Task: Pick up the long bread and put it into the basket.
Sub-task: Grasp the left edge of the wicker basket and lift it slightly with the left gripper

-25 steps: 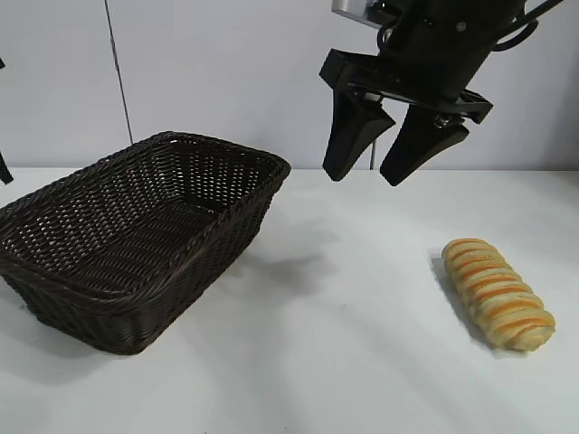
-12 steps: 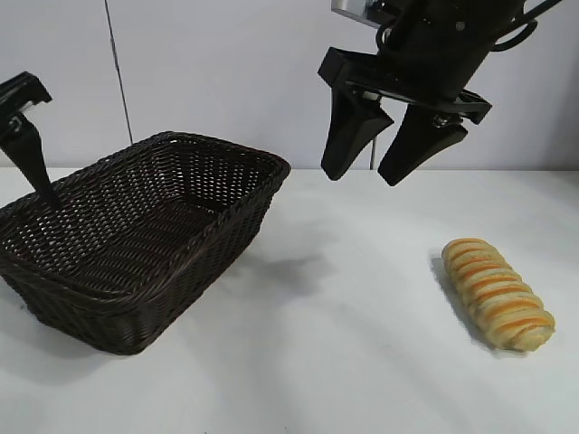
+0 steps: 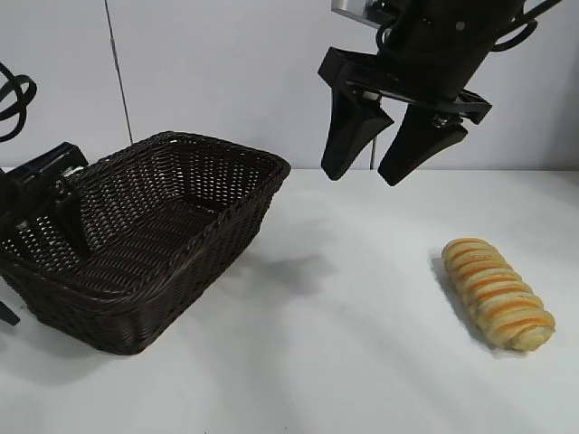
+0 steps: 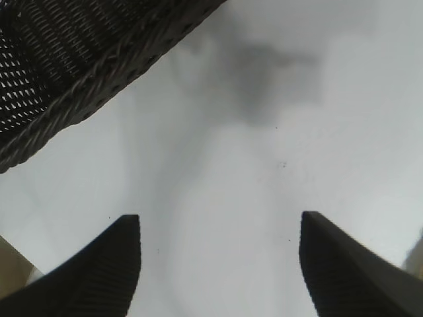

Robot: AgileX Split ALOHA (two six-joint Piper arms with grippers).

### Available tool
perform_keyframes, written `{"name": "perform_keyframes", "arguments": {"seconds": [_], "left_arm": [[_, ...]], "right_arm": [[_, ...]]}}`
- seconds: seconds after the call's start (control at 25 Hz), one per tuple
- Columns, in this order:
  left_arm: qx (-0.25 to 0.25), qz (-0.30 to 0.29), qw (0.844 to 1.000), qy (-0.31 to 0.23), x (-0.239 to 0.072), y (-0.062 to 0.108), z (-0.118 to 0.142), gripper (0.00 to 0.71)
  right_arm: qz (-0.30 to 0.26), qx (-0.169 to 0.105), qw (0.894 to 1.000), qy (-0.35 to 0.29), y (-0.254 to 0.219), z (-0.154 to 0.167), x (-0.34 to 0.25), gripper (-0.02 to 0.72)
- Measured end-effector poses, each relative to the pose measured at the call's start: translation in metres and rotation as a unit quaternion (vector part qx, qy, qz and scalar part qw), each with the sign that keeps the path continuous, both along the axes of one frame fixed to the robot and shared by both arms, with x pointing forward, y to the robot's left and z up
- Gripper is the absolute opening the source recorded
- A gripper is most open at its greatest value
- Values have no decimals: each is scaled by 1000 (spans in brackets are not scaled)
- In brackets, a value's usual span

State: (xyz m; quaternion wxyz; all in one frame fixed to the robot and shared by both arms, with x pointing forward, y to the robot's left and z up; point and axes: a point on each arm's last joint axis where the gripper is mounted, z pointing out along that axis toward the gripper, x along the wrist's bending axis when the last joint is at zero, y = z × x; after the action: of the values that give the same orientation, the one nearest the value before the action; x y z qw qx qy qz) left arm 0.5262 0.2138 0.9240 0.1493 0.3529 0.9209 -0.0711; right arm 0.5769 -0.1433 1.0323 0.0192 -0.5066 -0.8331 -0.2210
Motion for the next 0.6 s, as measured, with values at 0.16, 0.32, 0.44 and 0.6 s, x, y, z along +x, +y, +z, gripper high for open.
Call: {"name": "perform_keyframes", "arguments": {"seconds": [0.16,0.32,0.44,0.6], "left_arm": [[0,0,1000,-1,0,0,0,287],[-2,4,1000,0,0,0,0,141],[-4,8,1000,-2,1,0,0,99],[-5,6,1000,9,-2,0,1,99]], "right_arm": [[0,0,1000,0,0,0,0,496],[0,0,1000,0,0,0,0,496],[0,0,1000,0,0,0,0,496],[0,0,1000,0,0,0,0,496]]}}
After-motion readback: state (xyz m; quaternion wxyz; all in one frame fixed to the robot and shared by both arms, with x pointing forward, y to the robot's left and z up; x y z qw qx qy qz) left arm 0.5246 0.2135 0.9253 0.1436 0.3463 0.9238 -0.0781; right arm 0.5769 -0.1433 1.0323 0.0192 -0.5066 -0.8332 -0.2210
